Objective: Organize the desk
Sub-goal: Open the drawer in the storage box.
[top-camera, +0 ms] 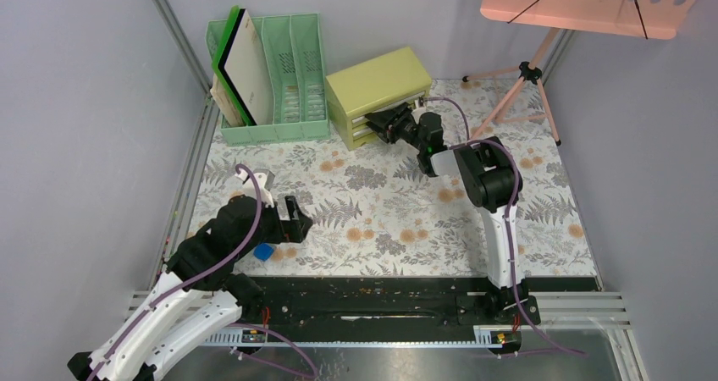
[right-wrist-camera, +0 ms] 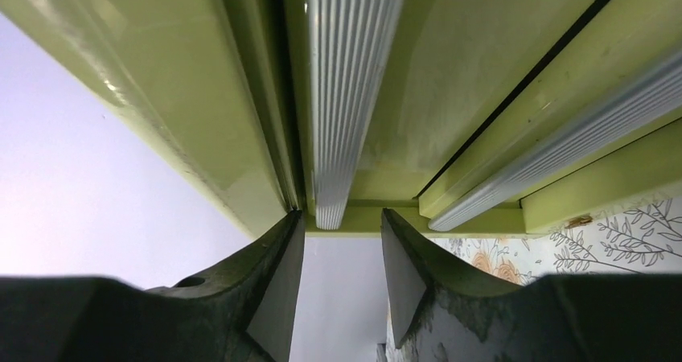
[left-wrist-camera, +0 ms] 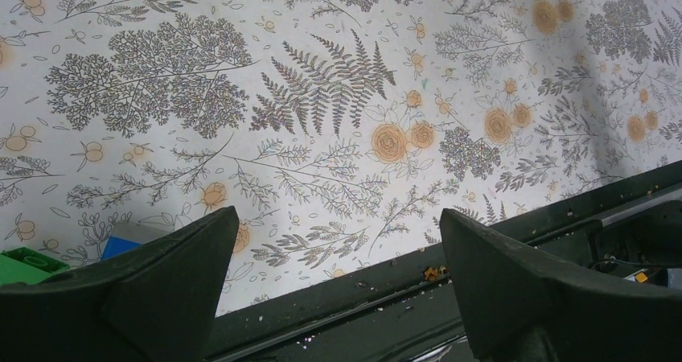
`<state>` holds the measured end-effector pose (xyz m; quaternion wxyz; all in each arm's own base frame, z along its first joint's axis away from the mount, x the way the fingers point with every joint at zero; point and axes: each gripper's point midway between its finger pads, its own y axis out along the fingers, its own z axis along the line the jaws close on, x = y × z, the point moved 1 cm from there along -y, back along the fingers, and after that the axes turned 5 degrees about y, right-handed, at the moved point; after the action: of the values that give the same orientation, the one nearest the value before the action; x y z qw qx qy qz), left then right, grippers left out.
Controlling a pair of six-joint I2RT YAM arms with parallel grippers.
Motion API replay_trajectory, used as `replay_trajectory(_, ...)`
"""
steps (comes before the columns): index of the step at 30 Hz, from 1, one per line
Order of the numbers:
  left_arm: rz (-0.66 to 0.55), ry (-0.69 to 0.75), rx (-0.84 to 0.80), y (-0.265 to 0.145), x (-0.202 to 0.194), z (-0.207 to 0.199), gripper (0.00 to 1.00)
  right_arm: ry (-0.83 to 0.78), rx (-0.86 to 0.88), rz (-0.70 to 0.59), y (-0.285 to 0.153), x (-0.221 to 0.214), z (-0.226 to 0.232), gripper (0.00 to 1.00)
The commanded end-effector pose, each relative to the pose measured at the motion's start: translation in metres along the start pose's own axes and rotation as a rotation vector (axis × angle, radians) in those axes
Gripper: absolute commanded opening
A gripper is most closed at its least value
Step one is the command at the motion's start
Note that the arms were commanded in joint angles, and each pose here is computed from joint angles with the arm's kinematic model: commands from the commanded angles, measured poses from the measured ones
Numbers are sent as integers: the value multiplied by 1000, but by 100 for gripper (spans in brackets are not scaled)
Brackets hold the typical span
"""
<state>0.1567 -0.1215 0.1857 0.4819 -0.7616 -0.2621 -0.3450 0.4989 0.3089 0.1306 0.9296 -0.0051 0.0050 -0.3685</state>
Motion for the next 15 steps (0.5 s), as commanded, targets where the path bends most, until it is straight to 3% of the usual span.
replay_trajectory(1,-52,14,-30,1,12,-7,99,-32,85,18,10,2,23,47)
replay_trajectory(10,-56,17,-33,0,13,-7,99,-27,126,20,15,3,26,40)
replay_trajectory(15,-57,16,-33,1,13,-7,99,-50,157,26,14,1,36,29)
